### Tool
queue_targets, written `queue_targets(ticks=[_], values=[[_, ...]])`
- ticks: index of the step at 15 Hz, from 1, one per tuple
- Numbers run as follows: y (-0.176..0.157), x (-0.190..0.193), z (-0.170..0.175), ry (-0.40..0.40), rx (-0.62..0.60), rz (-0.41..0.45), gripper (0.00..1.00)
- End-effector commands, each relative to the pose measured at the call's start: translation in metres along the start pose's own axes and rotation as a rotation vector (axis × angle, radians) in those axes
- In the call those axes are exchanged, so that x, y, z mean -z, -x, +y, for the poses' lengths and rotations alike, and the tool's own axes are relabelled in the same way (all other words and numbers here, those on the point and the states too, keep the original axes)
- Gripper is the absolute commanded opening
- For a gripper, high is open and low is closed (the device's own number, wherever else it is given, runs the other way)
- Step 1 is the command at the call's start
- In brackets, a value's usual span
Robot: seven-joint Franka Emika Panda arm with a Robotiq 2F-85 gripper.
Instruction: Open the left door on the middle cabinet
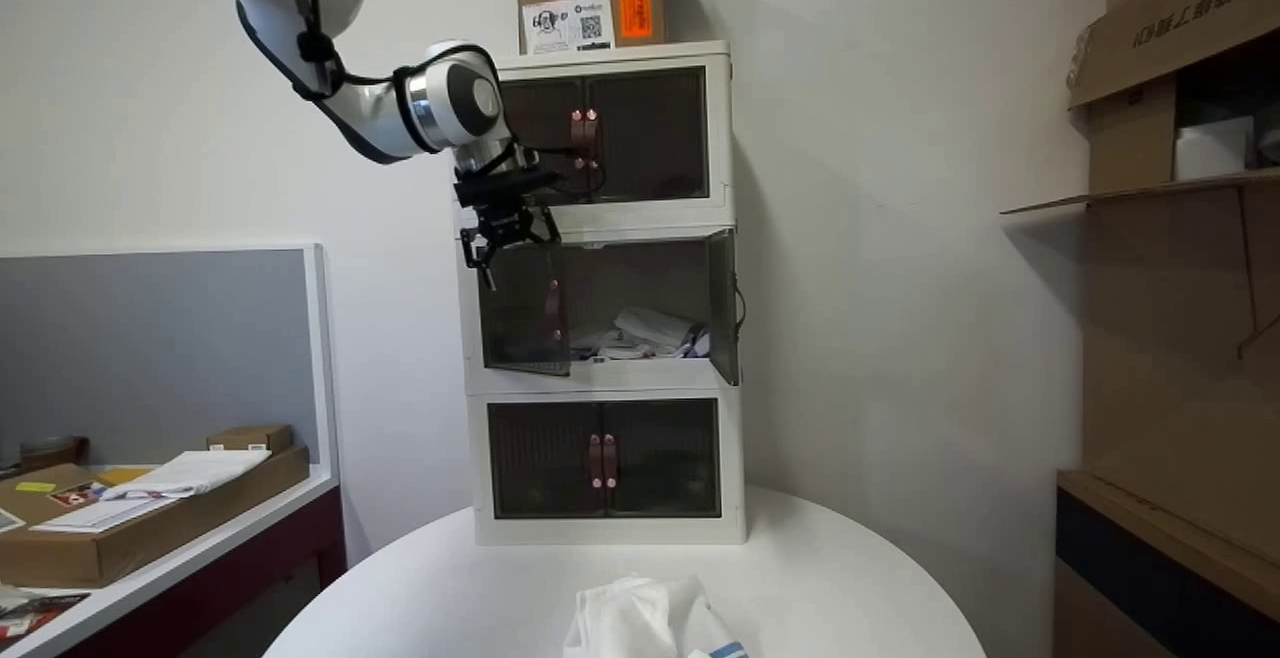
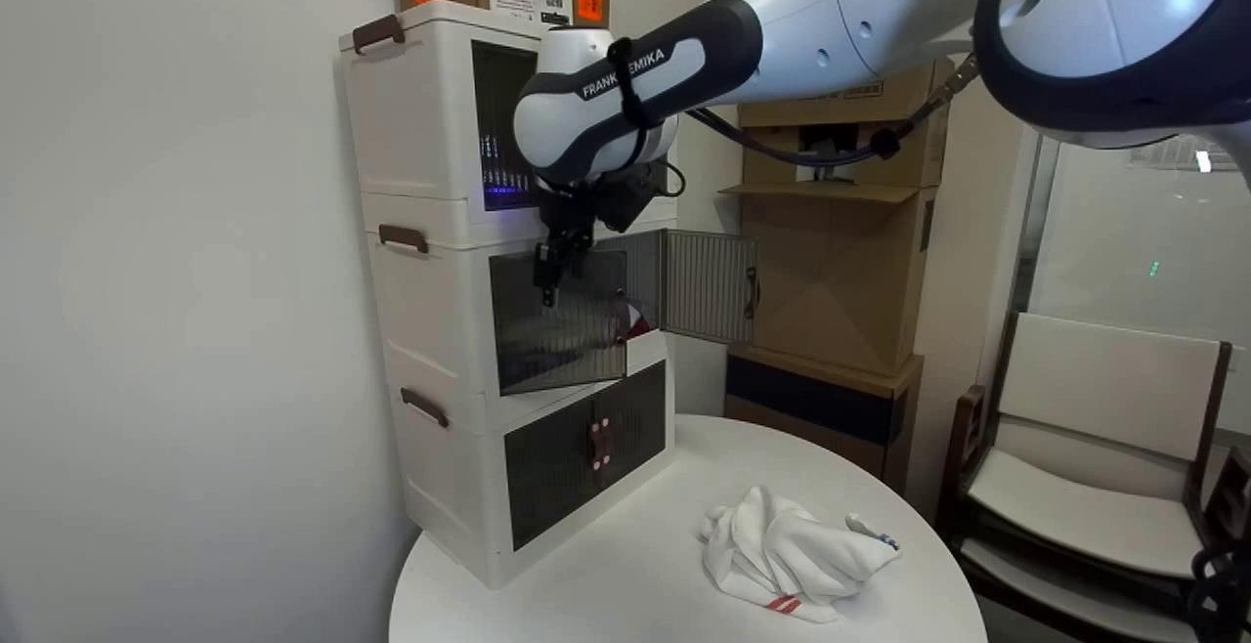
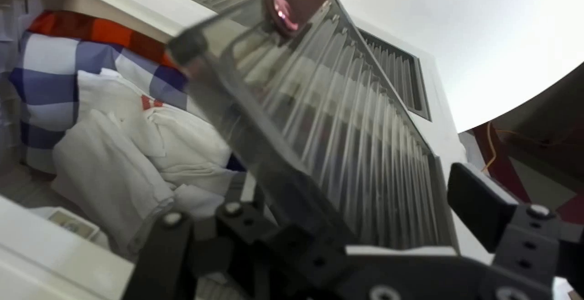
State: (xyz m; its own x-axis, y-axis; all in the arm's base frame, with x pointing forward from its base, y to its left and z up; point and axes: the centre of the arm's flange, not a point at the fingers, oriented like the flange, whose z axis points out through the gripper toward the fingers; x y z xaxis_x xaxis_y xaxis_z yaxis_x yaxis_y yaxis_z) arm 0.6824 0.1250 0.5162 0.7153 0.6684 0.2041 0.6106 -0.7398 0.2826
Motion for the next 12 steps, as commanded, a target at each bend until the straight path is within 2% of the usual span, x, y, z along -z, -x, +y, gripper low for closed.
queue_targets(ticks=[1, 6, 12], values=[[0.013, 0.014, -0.038, -0.008, -0.077, -0.020, 1.00], [0.013, 0.027, -0.074, 0.005, -0.232, 0.001, 1.00], [0.005, 0.039, -0.114, 0.045, -0.477, 0.042, 1.00]])
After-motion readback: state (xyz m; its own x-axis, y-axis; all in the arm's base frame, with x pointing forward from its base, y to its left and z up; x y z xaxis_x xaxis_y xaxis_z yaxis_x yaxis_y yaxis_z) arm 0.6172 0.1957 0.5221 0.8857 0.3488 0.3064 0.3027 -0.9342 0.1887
